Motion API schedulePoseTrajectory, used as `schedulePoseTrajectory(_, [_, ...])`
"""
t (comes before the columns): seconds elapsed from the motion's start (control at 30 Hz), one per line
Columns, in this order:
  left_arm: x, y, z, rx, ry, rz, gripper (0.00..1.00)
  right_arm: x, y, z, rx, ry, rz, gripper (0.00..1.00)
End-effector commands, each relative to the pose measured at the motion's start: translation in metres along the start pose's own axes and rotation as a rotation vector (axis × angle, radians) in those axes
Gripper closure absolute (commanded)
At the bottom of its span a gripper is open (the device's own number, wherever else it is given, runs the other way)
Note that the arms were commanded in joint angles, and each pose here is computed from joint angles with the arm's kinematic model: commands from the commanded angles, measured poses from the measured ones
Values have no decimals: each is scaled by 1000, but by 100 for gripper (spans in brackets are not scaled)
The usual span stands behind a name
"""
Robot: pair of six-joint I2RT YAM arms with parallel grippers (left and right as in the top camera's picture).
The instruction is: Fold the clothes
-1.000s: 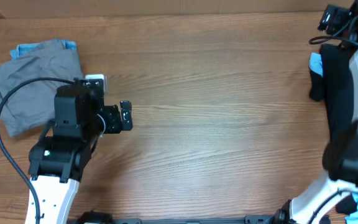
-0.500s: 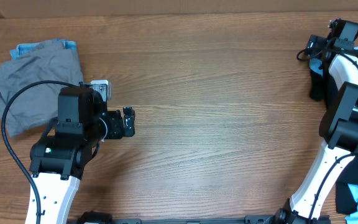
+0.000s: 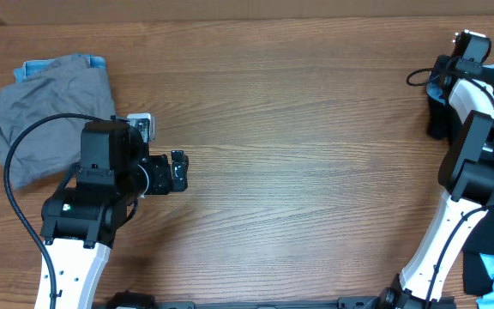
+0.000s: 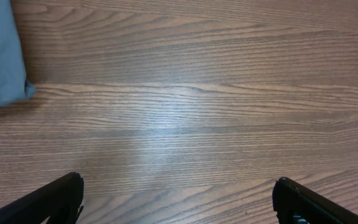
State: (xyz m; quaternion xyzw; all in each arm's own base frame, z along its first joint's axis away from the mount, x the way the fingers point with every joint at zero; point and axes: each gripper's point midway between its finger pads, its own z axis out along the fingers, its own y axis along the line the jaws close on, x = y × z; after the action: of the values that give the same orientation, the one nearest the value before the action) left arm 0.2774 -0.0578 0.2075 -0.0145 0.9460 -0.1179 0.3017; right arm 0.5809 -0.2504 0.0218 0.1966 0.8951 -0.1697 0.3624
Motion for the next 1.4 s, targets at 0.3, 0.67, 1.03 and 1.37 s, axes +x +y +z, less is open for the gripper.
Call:
schedulePoseTrajectory(0.3, [-7,-6,-5,21,-18,-9,0,-109,72,-140,-358,-206,-64,96])
schedulePoseTrajectory(0.67, [-11,-6,-5,24,-32,-7,0,87,347,-441,-1170,124,-771,96])
schedulePoseTrajectory(1.03, [-22,-8,-5,30,-78,6,0,253,334,-564,-1334,469,-1268,96])
schedulePoseTrajectory(1.37, [-71,-18,1,72,-245,36,0,43,300,-518,-737,0,-669,0])
